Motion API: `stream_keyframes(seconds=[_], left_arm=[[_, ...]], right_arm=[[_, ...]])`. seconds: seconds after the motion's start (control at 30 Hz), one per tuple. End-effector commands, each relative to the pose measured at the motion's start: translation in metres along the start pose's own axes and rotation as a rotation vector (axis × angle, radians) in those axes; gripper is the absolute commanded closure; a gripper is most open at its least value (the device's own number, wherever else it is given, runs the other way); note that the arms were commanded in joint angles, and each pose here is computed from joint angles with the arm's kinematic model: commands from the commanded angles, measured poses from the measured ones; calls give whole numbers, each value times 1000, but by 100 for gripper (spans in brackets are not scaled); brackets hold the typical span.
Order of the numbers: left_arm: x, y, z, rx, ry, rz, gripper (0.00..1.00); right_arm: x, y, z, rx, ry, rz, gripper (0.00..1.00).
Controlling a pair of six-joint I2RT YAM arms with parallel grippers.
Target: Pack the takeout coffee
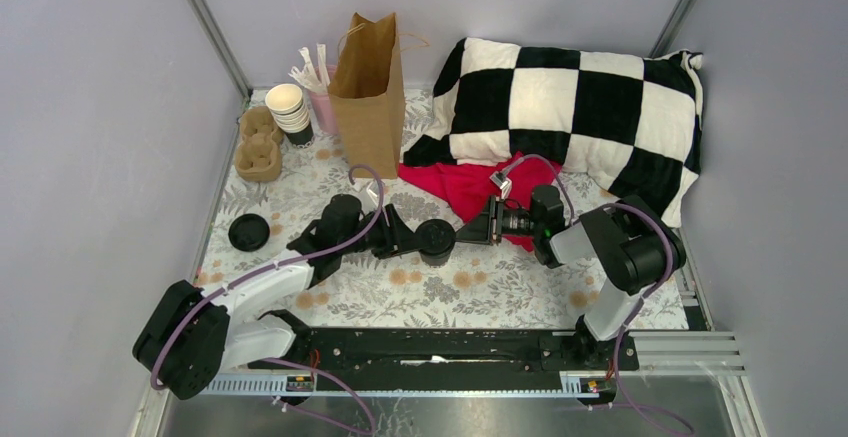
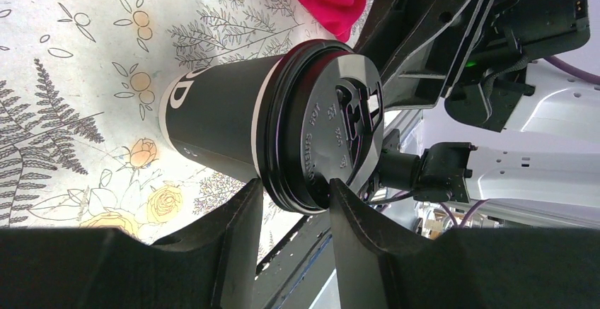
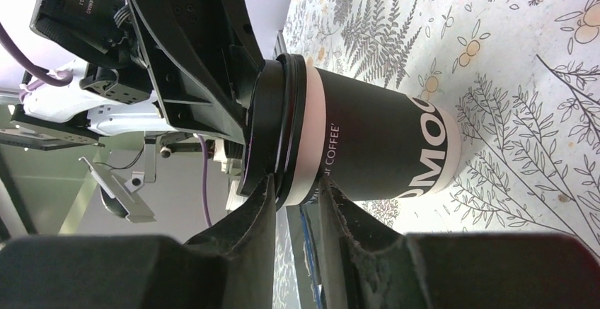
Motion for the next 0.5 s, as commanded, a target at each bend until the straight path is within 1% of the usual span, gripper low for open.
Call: stream_keyframes(seconds=[0.0, 0.07, 0.17, 0.3, 0.4, 0.47], left_arm=[[-10, 0, 10, 43, 12, 26, 59], [-11, 0, 10, 44, 13, 26, 59], [-12, -1, 11, 47, 13, 24, 59], [-13, -2, 13, 54, 10, 25, 59], [-13, -3, 13, 57, 12, 24, 59], [-11, -5, 13, 57, 15, 26, 59]], right_arm=[[-42, -11, -87, -454, 202, -97, 75], [-44, -12, -88, -519, 183, -115, 76], [-47, -17, -93, -658, 136, -134, 76], [-49, -13, -96, -712, 120, -139, 76], [-42, -8, -86, -700, 117, -127, 75], [-38, -4, -64, -610, 115, -108, 72]])
Point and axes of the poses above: each gripper's point midway between its finger pads, its own y axis out along the fingers, its own z axis along the line the jaws close on, x = y × z, the point moved 10 cm from there along -y, back along the fingers, and after that the axes turned 14 degrees about y, right-handed, at the moved point
